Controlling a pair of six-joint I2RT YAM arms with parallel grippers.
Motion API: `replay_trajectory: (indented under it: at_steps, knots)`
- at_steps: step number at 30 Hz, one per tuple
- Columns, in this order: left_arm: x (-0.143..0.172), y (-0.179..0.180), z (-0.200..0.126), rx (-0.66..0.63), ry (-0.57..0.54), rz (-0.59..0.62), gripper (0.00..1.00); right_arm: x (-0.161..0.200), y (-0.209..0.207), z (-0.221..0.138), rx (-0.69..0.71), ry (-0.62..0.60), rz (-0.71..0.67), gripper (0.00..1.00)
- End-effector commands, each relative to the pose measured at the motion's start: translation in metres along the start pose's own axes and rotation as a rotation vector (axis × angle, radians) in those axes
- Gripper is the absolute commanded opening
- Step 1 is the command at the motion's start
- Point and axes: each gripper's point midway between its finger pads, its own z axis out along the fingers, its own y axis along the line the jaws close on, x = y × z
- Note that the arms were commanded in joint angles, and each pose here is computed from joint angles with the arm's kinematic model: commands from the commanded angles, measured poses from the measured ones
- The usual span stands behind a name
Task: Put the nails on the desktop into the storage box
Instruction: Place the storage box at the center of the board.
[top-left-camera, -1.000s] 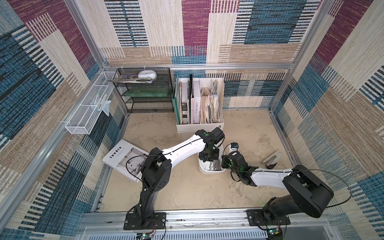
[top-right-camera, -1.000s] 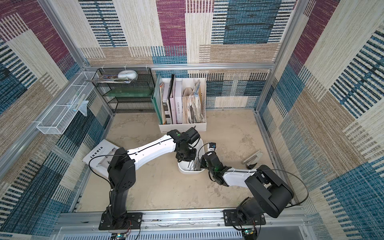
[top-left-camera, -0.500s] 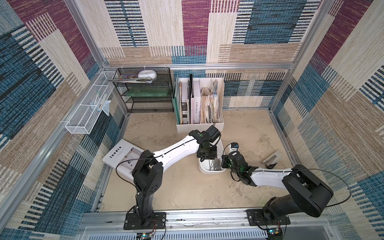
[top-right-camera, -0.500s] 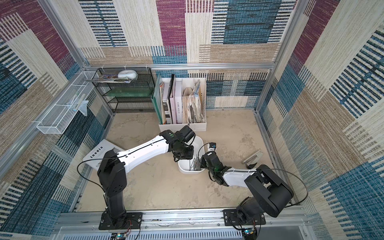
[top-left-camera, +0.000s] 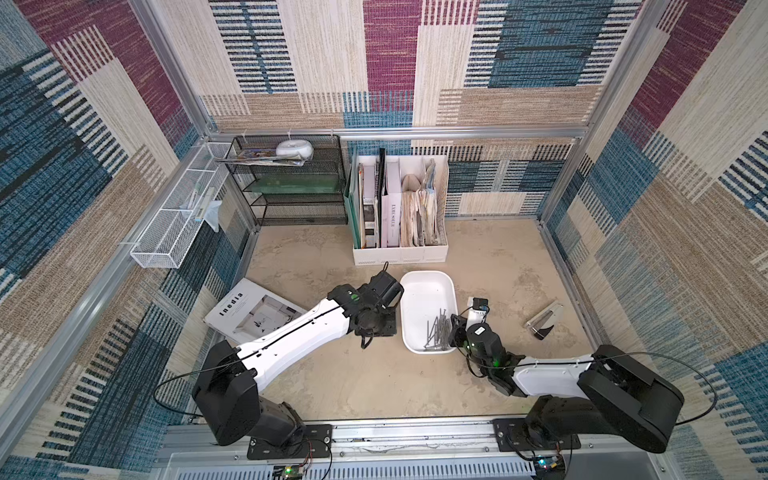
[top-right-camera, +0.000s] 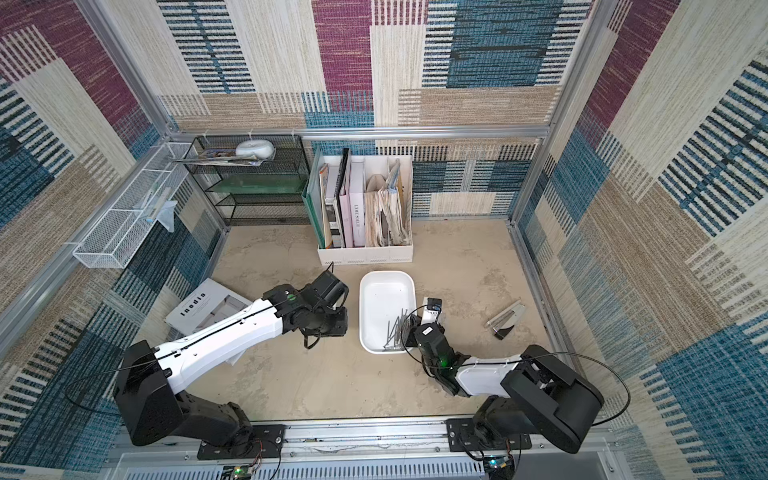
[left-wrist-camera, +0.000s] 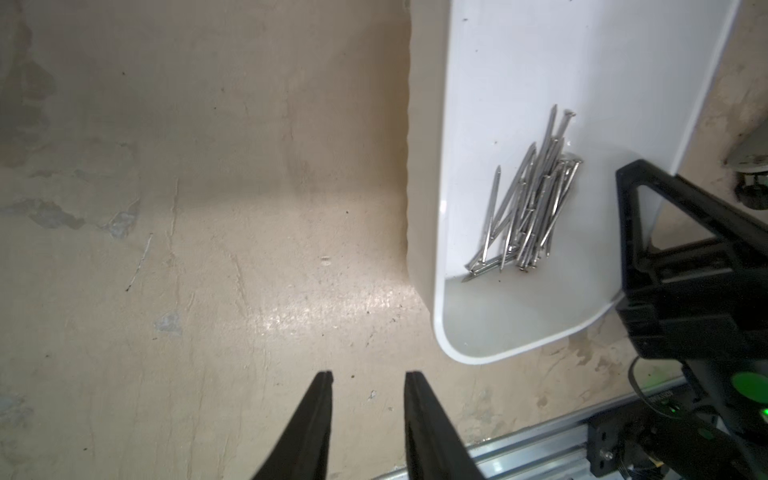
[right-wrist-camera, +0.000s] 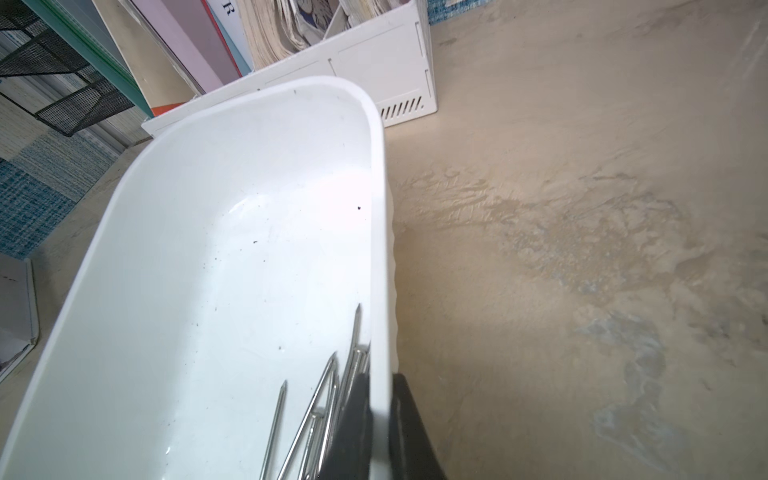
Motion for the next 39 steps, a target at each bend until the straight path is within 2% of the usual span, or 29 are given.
replay_trajectory:
  at_steps: [1,5,9,12,22,29,33,39]
  knots:
    - [-0.003,-0.003,0.008,0.025,-0.029,-0.027,0.34,-0.03,0.006,-0.008,0.023,-0.141,0.02,0.0]
    - [0.005,0.003,0.024,0.018,-0.009,-0.034,0.34,-0.037,0.005,-0.012,0.042,-0.193,0.032,0.0]
    - [0.012,0.011,0.046,-0.015,0.015,-0.043,0.33,-0.02,0.007,-0.001,0.028,-0.163,0.042,0.0]
    - [0.011,0.013,0.053,-0.037,0.021,-0.04,0.32,-0.022,0.012,0.002,0.019,-0.159,0.029,0.0]
    - [-0.003,-0.008,0.047,0.016,0.013,-0.026,0.32,-0.013,0.023,0.012,0.008,-0.088,0.016,0.0]
    - [-0.007,-0.02,0.04,0.057,0.004,-0.02,0.31,0.006,0.025,0.029,0.018,0.041,0.044,0.0]
    - [-0.004,-0.017,0.043,0.05,0.009,-0.017,0.3,0.017,0.025,0.038,0.044,0.117,0.028,0.0]
    - [0.005,-0.006,0.051,0.016,0.024,-0.016,0.29,0.021,0.029,0.043,0.052,0.151,0.014,0.0]
